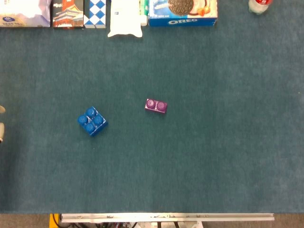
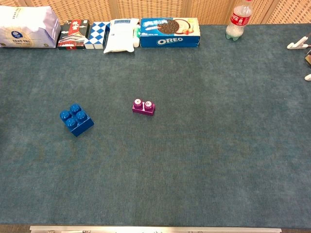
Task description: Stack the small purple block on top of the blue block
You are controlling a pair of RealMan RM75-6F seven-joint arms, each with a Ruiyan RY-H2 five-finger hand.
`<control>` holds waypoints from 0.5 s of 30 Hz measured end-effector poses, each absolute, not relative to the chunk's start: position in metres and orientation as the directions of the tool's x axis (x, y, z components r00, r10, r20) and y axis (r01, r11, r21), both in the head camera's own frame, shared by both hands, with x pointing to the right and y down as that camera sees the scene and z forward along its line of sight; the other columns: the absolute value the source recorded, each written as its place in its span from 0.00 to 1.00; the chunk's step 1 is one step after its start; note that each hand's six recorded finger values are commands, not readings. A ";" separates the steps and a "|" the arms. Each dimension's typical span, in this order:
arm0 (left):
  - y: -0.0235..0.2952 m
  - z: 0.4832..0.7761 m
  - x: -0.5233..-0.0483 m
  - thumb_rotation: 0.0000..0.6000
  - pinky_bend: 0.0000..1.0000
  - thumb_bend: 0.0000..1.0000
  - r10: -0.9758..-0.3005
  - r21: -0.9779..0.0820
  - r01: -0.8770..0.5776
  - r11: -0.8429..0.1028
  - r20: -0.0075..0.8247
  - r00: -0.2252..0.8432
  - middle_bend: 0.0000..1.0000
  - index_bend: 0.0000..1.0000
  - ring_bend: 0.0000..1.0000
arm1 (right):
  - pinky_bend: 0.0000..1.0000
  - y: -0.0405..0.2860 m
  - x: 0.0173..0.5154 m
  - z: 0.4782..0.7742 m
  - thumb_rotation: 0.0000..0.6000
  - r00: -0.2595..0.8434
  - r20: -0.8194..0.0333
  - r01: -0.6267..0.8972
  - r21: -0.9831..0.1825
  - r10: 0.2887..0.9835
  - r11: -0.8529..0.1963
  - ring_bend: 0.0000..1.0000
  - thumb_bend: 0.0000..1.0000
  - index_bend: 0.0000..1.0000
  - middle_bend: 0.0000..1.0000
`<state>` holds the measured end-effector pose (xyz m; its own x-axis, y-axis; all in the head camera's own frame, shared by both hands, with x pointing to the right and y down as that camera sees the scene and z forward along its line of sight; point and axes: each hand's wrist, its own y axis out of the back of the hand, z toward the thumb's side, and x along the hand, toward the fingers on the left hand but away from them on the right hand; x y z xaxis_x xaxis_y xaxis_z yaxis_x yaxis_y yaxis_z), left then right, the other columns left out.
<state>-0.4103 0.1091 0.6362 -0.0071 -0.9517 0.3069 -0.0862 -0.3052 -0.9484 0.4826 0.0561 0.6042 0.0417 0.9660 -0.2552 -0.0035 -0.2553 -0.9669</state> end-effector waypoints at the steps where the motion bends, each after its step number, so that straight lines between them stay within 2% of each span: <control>1: 0.109 0.636 -0.410 1.00 0.46 0.42 -0.951 -0.948 -0.085 -0.306 0.308 -0.007 0.36 0.38 0.26 | 0.40 0.056 0.483 0.604 1.00 0.041 -0.256 -0.004 -0.967 0.966 -0.256 0.36 0.55 0.37 0.46; 15: 0.108 0.640 -0.409 1.00 0.46 0.42 -0.948 -0.945 -0.085 -0.315 0.317 -0.003 0.36 0.38 0.26 | 0.40 0.056 0.485 0.600 1.00 0.035 -0.243 0.013 -0.970 0.969 -0.244 0.36 0.55 0.37 0.46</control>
